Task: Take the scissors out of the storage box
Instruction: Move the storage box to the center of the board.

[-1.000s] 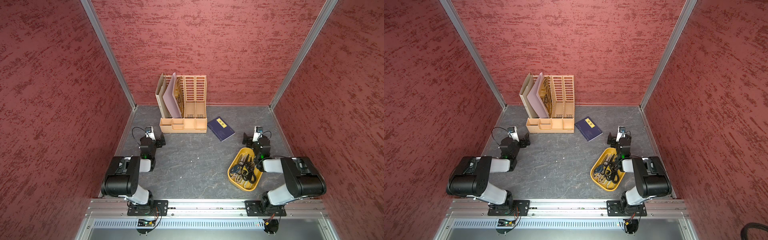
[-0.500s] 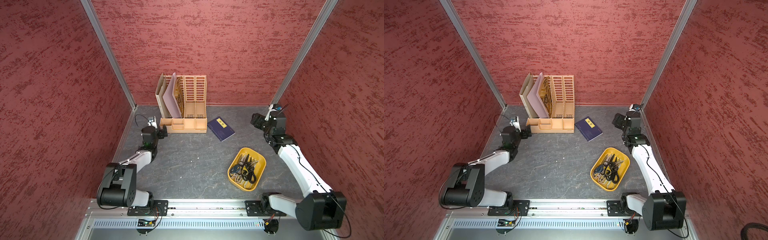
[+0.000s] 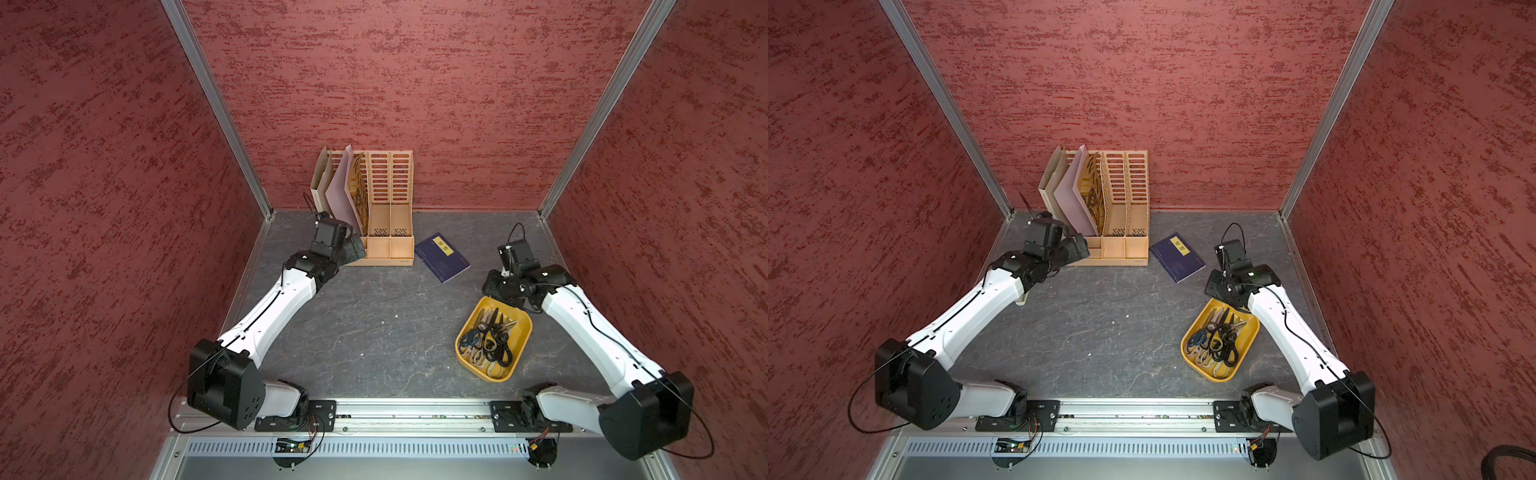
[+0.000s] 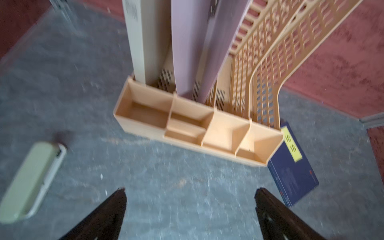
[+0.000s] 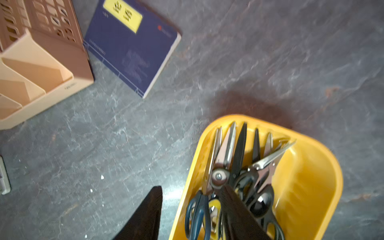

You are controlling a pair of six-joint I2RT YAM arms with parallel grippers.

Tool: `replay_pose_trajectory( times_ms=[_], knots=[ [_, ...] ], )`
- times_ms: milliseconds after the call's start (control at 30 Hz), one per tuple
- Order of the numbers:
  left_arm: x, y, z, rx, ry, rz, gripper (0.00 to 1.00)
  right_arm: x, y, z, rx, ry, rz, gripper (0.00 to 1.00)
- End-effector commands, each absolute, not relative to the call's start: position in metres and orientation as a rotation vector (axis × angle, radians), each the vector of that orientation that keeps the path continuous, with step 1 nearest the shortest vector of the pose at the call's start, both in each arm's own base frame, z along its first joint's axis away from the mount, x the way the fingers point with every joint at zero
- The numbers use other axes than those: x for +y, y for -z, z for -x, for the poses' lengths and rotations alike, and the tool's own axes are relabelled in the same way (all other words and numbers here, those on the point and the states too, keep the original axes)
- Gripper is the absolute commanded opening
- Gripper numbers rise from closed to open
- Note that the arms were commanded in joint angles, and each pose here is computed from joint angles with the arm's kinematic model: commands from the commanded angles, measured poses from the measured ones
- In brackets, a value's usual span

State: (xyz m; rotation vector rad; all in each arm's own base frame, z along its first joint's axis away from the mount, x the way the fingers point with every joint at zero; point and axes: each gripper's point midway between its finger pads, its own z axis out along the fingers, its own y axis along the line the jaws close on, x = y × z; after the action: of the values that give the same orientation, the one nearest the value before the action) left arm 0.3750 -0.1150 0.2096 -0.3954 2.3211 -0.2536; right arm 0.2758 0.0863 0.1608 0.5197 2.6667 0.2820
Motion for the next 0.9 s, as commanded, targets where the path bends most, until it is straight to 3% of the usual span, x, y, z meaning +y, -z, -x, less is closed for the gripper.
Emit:
replay_pose_trajectory(
  times_ms=[0, 233, 667, 867],
  knots=[
    [-0.124, -0.174, -0.329, 2.516, 0.229, 0.543, 1.0, 0.092, -0.145, -0.254, 2.723, -0.294, -0.563, 0.46],
    [-0.127, -0.14, -0.291, 2.64, 0.231, 0.591, 1.0, 0.122, -0.13, -0.251, 2.742, -0.314, -0.524, 0.45],
    [-0.098, -0.157, -0.275, 2.604, 0.285, 0.522, 1.0, 0.137, -0.096, -0.258, 2.781, -0.108, -0.605, 0.43],
    [-0.07, -0.146, -0.256, 2.579, 0.378, 0.674, 1.0, 0.152, -0.076, -0.264, 2.797, -0.089, -0.592, 0.37]
  ],
)
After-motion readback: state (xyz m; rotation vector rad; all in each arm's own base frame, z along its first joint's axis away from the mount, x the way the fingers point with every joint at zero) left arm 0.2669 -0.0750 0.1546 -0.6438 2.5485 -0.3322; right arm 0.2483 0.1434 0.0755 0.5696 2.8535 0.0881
